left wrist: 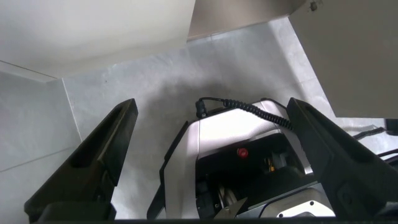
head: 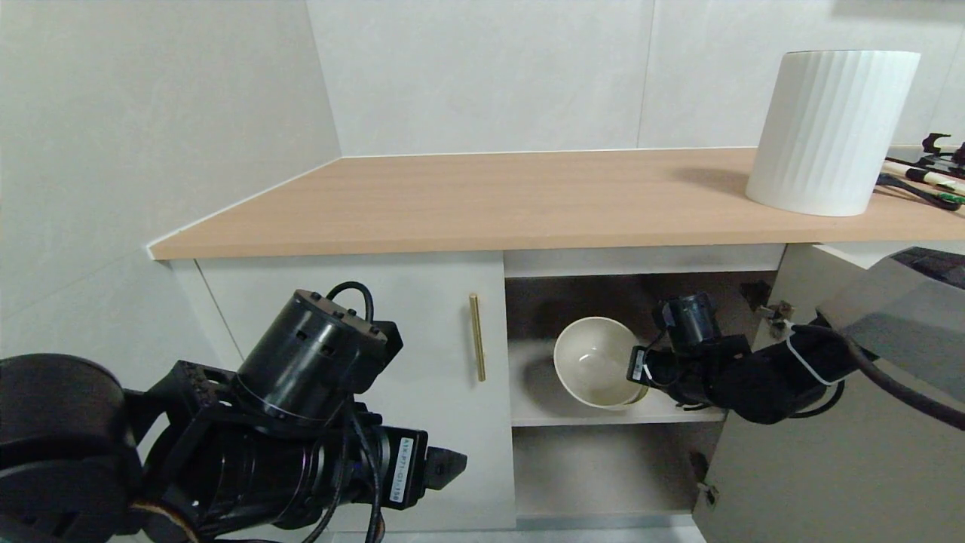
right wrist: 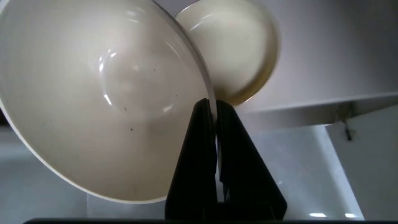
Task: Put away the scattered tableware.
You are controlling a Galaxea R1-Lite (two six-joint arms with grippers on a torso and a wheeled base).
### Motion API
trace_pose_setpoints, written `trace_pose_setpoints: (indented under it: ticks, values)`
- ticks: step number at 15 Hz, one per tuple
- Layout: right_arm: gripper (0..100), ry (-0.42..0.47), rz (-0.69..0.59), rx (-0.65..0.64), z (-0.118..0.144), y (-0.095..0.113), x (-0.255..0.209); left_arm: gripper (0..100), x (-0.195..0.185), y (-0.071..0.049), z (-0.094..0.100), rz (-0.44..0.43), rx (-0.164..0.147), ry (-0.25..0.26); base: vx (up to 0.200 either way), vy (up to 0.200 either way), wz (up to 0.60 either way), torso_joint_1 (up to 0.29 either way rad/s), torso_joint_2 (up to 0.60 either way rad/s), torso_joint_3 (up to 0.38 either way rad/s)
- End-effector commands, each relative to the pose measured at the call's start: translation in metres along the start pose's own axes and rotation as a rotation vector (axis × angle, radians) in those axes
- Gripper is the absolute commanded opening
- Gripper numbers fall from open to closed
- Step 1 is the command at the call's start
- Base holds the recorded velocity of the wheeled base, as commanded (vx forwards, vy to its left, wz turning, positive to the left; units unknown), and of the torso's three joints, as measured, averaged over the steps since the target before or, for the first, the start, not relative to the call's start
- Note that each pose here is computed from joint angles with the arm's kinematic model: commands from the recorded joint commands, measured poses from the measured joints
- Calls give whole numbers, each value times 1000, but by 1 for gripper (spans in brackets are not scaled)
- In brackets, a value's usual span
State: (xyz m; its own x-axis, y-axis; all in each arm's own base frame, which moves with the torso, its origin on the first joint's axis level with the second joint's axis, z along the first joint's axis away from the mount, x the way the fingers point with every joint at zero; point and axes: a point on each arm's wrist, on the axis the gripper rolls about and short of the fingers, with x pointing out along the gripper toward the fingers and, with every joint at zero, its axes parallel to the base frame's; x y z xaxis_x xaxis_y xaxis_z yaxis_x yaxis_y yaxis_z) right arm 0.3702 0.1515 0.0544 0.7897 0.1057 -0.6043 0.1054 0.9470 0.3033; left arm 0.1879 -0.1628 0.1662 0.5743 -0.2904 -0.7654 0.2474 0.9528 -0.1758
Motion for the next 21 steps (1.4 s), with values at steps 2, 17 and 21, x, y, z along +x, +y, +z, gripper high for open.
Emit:
trace_pose_setpoints:
  ticks: [2,17,21]
  values:
    - [0,-1,-17,16,2,-6,8,100,1,0,0,2,0,2,0,0,0,0,0,0]
    - [0,-7,-115,31,0,-29,45,100,0,1,-1,3,0,1,0,0,0,0,0,0]
    - [0,-5,-117,30,0,-30,48,100,0,1,-1,4,0,3,0,0,0,0,0,0]
